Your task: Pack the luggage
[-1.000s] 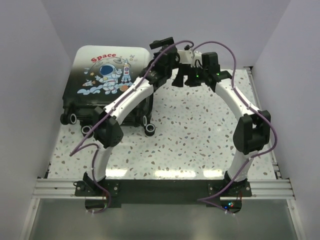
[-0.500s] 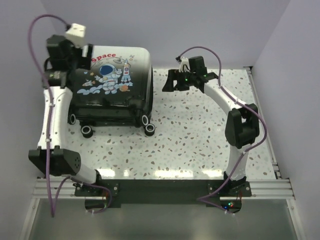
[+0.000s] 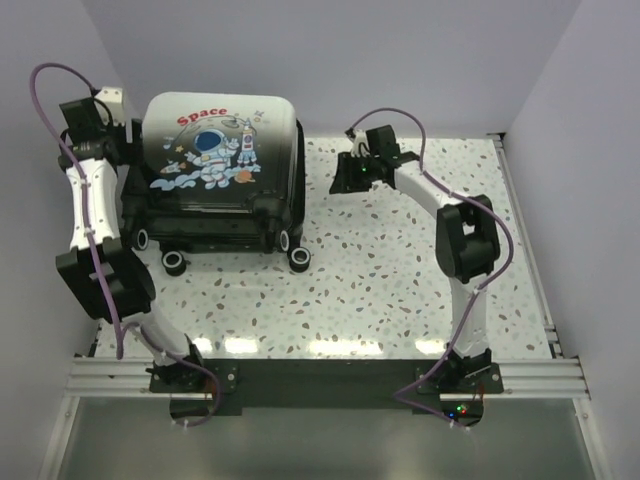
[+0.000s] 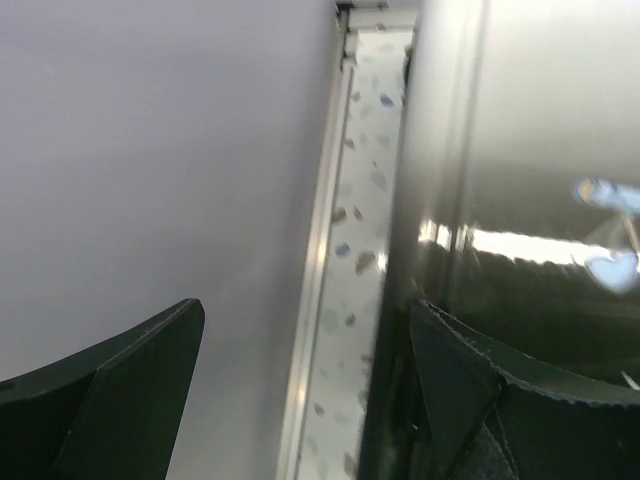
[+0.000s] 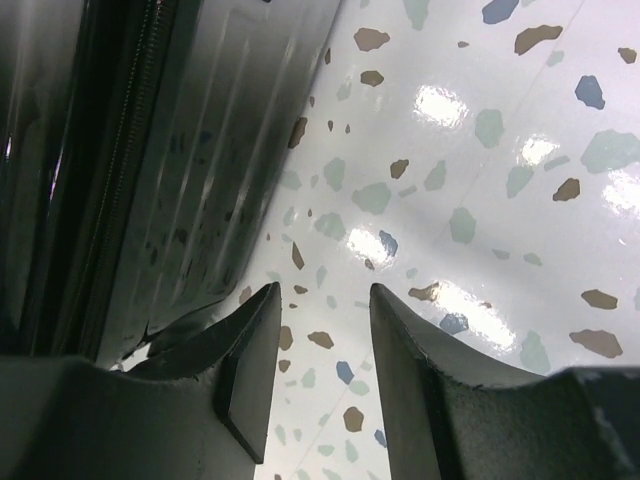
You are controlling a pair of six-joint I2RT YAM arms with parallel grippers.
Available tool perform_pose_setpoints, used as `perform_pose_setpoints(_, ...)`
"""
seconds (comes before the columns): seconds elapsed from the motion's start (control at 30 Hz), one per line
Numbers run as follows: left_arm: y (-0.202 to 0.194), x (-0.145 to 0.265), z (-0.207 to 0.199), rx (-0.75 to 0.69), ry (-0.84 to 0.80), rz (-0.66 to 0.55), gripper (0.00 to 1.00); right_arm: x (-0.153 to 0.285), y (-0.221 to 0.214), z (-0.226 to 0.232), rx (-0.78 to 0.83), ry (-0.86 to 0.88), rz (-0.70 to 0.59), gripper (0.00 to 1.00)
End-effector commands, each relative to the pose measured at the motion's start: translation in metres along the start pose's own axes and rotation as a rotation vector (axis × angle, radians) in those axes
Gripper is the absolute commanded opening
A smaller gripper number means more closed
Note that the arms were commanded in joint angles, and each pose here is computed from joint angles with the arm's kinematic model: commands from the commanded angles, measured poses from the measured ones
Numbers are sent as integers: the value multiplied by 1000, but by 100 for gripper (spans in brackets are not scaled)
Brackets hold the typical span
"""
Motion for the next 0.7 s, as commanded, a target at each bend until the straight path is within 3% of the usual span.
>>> perform_pose_setpoints(0.0, 20, -18, 13, -24, 22, 3, 89, 2, 28, 9, 76, 10, -106, 44)
perform_pose_setpoints(0.13, 6, -55, 10, -40, -43, 179, 86, -8, 28, 10, 98, 27, -101, 45)
perform_pose_setpoints(0.27, -11, -72, -24, -96, -231, 233, 84, -15, 26, 15, 115, 53, -96, 46)
perform_pose_setpoints(0.47, -41, -56, -123, -250, -487, 280, 82, -13, 15, 20, 125, 112, -64, 48)
perform_pose_setpoints(0.67, -63, -30, -218, -330, -703, 310, 80, 20, -7, 12, 175, 94, -23, 51)
Point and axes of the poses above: each gripper's point midway between its finger pads, its own x axis back along the fingers, its own z axis along the line the jaws close on, y = z × x, the point moved 9 cm from there along x, back along the fingers, and after that the axes turned 8 degrees about x, right-handed, at the moved point
